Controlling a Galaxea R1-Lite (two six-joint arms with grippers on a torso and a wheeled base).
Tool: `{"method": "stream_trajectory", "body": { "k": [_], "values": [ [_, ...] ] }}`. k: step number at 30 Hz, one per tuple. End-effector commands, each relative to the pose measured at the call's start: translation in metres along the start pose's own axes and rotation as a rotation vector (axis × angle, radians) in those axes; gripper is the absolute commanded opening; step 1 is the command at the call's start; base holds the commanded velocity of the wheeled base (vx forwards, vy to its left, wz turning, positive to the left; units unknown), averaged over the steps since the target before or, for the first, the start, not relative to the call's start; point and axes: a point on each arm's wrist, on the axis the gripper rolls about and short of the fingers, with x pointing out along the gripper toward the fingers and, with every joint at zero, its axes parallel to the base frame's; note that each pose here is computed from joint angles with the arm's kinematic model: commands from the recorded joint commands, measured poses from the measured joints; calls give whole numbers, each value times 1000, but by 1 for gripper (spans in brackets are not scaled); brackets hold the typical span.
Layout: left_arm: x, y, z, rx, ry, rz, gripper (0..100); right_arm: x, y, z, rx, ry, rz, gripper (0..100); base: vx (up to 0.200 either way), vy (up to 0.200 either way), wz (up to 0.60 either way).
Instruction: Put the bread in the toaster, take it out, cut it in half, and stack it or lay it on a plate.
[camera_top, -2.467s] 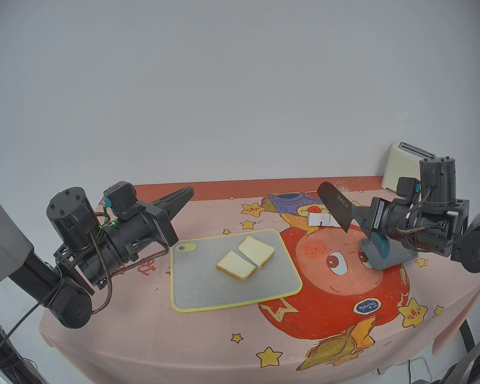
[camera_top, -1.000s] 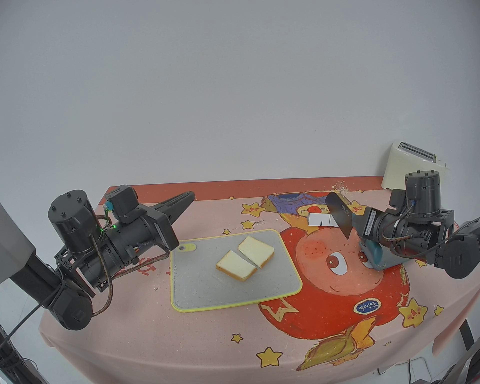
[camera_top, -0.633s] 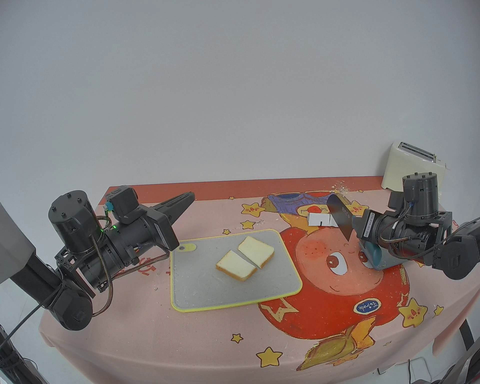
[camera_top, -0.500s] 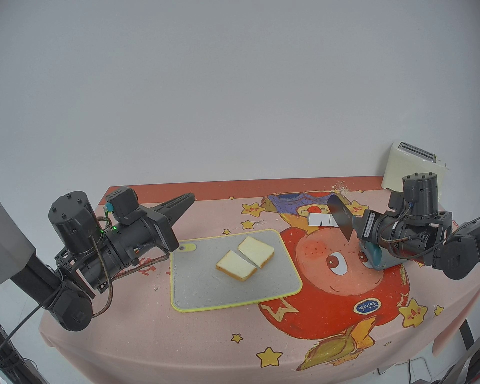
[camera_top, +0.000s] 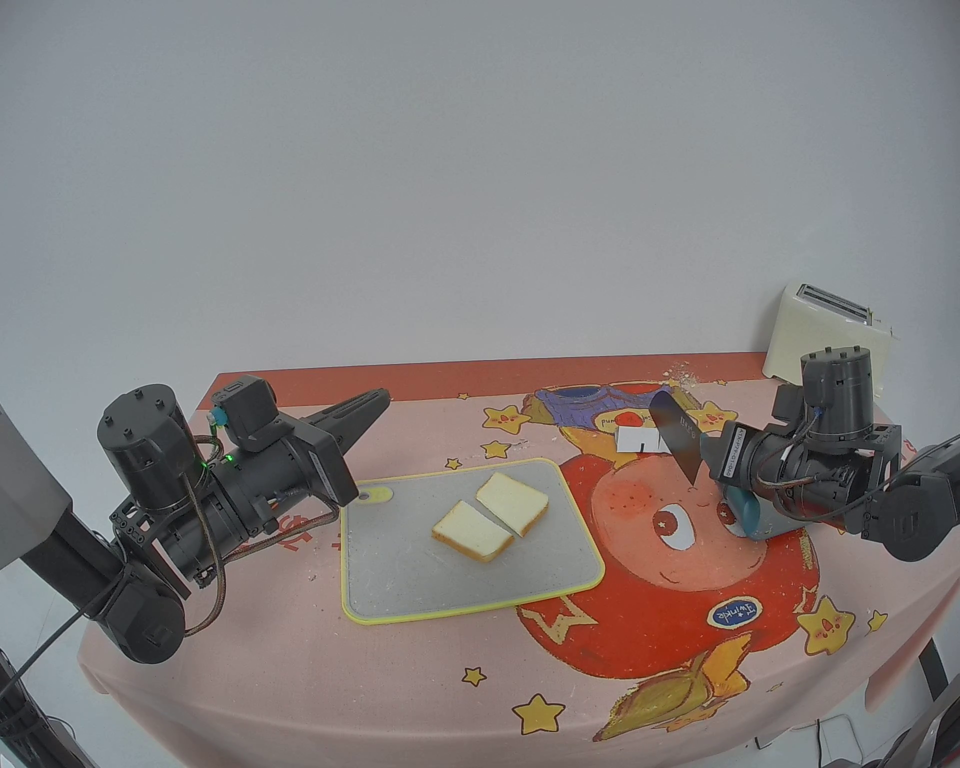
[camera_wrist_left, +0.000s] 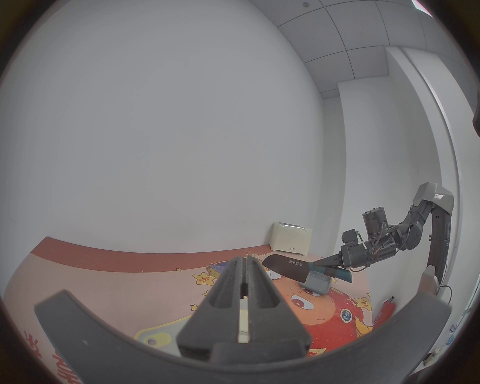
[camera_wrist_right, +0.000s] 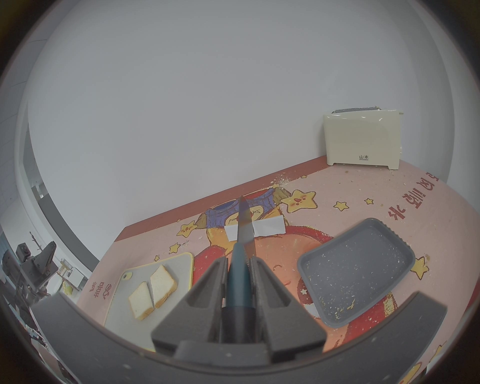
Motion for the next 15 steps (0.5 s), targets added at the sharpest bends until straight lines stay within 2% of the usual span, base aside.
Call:
{"method": "stream_trajectory", "body": {
  "k": [1,15],
  "values": [
    [0,0,-1,-1,3,0,0,0,1,0,2,0,1,0,0,0,0],
    [1,1,-3,-2,10,1,0,0,1,1,4,-3,1,0,0,0,0]
  ]
}}
